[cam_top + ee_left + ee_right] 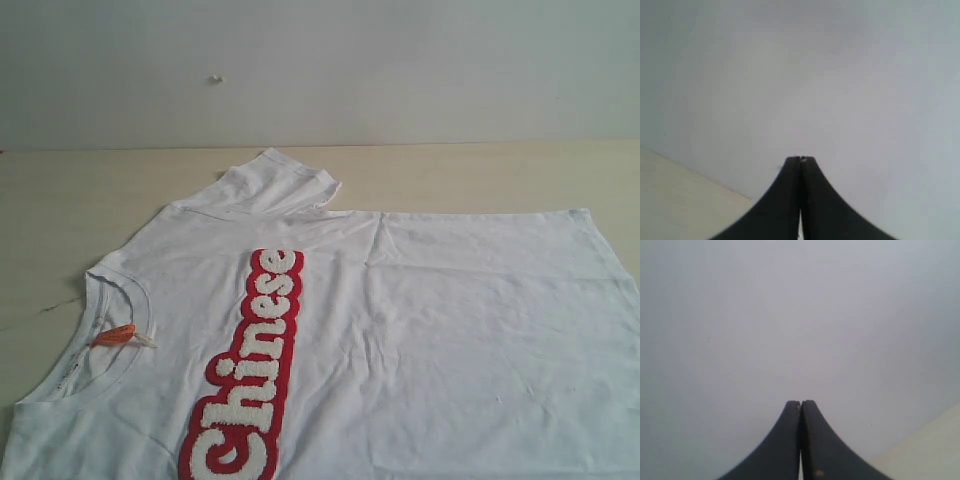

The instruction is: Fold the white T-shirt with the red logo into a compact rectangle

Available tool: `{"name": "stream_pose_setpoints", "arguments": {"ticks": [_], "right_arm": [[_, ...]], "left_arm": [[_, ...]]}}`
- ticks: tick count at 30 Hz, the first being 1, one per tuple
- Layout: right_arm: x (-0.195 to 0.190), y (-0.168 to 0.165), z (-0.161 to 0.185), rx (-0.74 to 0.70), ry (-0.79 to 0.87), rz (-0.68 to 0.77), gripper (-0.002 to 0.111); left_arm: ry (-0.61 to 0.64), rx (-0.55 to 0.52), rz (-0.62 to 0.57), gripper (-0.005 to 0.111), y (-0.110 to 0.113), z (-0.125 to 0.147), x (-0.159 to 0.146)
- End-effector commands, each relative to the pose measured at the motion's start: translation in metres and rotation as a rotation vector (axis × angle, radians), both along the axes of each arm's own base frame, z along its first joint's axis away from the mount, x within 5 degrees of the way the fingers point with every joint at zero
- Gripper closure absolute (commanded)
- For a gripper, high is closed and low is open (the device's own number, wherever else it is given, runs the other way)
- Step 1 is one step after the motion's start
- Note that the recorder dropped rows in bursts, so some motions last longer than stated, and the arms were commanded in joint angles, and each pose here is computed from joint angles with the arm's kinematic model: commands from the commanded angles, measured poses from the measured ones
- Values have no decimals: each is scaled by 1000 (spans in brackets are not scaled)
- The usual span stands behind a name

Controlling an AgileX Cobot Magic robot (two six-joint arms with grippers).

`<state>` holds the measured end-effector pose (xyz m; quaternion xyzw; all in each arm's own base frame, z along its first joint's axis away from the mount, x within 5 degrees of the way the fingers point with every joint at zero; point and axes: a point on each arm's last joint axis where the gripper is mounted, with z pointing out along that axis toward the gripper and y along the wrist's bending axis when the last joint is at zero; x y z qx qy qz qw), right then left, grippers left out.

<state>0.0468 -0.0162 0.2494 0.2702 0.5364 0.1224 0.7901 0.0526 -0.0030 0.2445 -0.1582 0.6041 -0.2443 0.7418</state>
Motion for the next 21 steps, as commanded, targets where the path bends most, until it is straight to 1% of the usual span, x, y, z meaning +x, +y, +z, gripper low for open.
{"name": "stream_pose_setpoints", "arguments": {"ticks": [1,3,9,12,15,18,21], "right_arm": [[-1,1,20,-100,21,-23,108],[2,0,29,-106,31,-26,108],[15,-3,54,-143,82,-35,108],[23,-4,69,-159,140,-10,108],[36,-3,80,-224,257,28,108],[52,-3,90,-259,347,69,108],[71,-4,99,-298,419,96,108]], "left_arm": [[92,23,-5,107,-1,18,8],[131,53,-3,107,-2,28,14],[276,225,-3,107,-5,62,43],[335,301,-13,107,-6,78,59],[385,385,-58,107,-12,88,75],[436,527,-129,107,-22,93,92],[509,658,-214,107,-34,91,110]]}}
